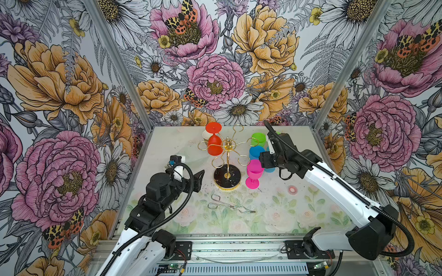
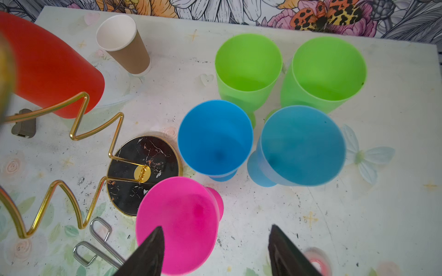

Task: Take the wine glass off the wine glass rack
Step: 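Open the right gripper off the pink glass while the left reaches toward the rack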

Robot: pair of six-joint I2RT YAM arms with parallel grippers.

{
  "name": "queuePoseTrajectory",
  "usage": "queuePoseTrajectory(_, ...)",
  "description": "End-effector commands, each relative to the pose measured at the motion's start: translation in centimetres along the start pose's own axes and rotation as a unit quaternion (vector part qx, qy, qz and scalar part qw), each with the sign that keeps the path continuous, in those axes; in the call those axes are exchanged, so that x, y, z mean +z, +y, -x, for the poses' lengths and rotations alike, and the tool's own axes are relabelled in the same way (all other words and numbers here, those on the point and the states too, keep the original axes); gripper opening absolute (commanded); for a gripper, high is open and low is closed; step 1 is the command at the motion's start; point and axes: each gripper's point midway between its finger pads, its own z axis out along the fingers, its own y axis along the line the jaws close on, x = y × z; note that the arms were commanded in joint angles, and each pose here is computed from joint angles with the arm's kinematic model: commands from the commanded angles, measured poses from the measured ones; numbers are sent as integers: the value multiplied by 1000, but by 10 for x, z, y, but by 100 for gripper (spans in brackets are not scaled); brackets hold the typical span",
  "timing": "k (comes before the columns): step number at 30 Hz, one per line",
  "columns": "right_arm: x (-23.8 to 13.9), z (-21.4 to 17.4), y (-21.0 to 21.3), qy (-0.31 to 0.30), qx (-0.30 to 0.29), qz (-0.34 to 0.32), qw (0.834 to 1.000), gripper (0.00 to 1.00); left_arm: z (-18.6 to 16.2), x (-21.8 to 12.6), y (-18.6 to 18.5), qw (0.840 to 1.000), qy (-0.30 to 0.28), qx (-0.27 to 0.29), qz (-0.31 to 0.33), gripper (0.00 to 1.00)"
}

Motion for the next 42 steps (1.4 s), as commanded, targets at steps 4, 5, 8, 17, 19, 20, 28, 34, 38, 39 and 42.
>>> queuePoseTrajectory(4,-22,7,-19,-28,35,10,999,76,47,-4,-4,997,-35,-49,-37,99)
queuePoseTrajectory(5,-23,6,-22,-29,38,11,999,76,51,-4,-4,997,-36,-53,-43,98)
queuePoseTrajectory(8,-26,3,-27,-33,44,14,998,77,64,-4,-6,995,-38,-68,-67,98)
queuePoseTrajectory(17,-33,2,-29,-53,42,22,997,78,111,6,5,983,-61,-139,-102,95)
queuePoseTrajectory(19,-36,3,-29,-59,40,25,997,78,121,14,10,979,-59,-161,-110,93)
queuePoseTrajectory(20,-38,4,-29,-64,40,26,997,78,124,19,13,977,-54,-173,-113,92)
queuePoseTrajectory(28,-57,6,-24,-99,26,50,994,78,136,72,29,962,4,-236,-138,78)
queuePoseTrajectory(34,-64,3,-23,-110,23,58,992,78,150,96,29,952,23,-255,-167,71)
queuePoseTrajectory(38,-65,1,-24,-112,23,59,992,78,151,109,28,944,42,-271,-184,67)
queuePoseTrajectory(39,-65,1,-24,-112,23,59,992,78,150,112,29,942,46,-278,-186,66)
queuePoseTrajectory(42,-68,1,-24,-117,25,60,991,78,147,119,28,937,55,-290,-187,64)
